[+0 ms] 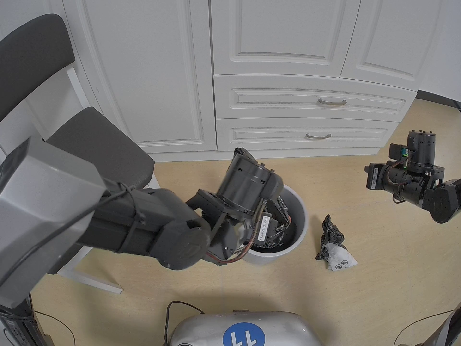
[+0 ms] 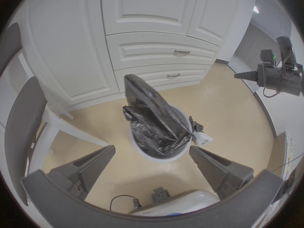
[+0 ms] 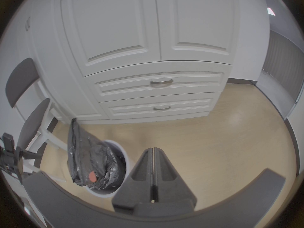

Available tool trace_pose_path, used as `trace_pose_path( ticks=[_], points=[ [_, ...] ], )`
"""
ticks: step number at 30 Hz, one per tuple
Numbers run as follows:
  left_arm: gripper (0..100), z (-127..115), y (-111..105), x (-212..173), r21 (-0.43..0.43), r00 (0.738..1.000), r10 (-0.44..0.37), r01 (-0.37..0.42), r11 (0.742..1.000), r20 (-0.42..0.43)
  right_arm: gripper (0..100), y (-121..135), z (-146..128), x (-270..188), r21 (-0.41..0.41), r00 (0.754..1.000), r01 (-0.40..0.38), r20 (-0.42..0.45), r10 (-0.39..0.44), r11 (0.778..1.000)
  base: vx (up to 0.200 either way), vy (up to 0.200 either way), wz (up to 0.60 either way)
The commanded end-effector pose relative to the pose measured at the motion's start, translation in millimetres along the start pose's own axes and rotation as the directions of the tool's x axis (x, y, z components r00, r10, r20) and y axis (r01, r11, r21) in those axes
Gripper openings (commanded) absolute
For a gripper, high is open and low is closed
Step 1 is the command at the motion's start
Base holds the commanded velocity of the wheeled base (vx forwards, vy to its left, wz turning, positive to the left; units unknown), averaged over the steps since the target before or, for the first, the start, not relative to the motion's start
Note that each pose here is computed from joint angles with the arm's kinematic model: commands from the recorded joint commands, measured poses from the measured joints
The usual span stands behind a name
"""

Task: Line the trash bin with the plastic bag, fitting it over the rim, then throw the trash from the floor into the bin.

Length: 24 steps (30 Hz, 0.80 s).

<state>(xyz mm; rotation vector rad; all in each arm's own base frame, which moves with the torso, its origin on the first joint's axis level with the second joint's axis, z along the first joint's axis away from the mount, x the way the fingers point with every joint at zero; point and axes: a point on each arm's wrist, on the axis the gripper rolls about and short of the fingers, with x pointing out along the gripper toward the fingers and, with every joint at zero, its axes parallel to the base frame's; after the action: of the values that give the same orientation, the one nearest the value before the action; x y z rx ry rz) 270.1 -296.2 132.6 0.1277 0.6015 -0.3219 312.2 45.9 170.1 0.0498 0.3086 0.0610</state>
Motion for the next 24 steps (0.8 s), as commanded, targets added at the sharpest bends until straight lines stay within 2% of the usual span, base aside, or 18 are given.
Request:
trace_pose_path(
  ticks=[1, 4, 5, 7, 15, 18, 21, 24],
  points=[
    [100, -7.8, 26.5, 10.7, -0.027, 0.998, 0.057, -0.057, 0.998, -0.023, 0, 34.2, -11.0, 6.4, -0.038, 0.994, -0.103, -0.038, 0.102, 0.994, 0.000, 0.000, 0.00],
    [100, -8.3, 37.7, 21.4, -0.056, 0.996, 0.082, -0.084, 0.995, -0.022, 0, 58.7, -14.2, 19.8, -0.074, 0.985, -0.166, -0.049, 0.163, 0.983, 0.000, 0.000, 0.00],
    [100, -8.3, 37.7, 21.4, -0.056, 0.996, 0.082, -0.084, 0.995, -0.022, 0, 58.7, -14.2, 19.8, -0.074, 0.985, -0.166, -0.049, 0.163, 0.983, 0.000, 0.000, 0.00],
    [100, -14.2, 44.6, 33.3, -0.067, 0.994, 0.102, -0.104, 0.992, -0.036, 0, 74.4, -19.7, 37.8, -0.108, 0.980, -0.194, -0.061, 0.188, 0.975, 0.000, 0.000, 0.00],
    [100, -25.4, 51.9, 75.2, -0.079, 0.992, 0.127, -0.126, 0.989, -0.001, 0, 93.1, -36.0, 55.4, -0.120, 0.973, -0.230, -0.047, 0.226, 0.966, 0.000, 0.000, 0.00],
    [100, -30.9, 60.0, 85.9, -0.076, 0.989, 0.149, -0.149, 0.986, -0.014, 0, 109.7, -44.2, 58.8, -0.121, 0.964, -0.264, 0.004, 0.267, 0.957, 0.000, 0.000, 0.00],
    [100, -34.7, 63.8, 86.9, -0.086, 0.988, 0.154, -0.155, 0.984, -0.012, 0, 124.8, -47.7, 64.7, -0.113, 0.948, -0.294, 0.092, 0.304, 0.949, 0.000, 0.000, 0.00],
    [100, -35.1, 65.1, 84.9, -0.092, 0.988, 0.153, -0.152, 0.984, 0.003, 0, 132.6, -50.8, 67.2, -0.109, 0.939, -0.312, 0.118, 0.324, 0.944, 0.000, 0.000, 0.00]
  ],
)
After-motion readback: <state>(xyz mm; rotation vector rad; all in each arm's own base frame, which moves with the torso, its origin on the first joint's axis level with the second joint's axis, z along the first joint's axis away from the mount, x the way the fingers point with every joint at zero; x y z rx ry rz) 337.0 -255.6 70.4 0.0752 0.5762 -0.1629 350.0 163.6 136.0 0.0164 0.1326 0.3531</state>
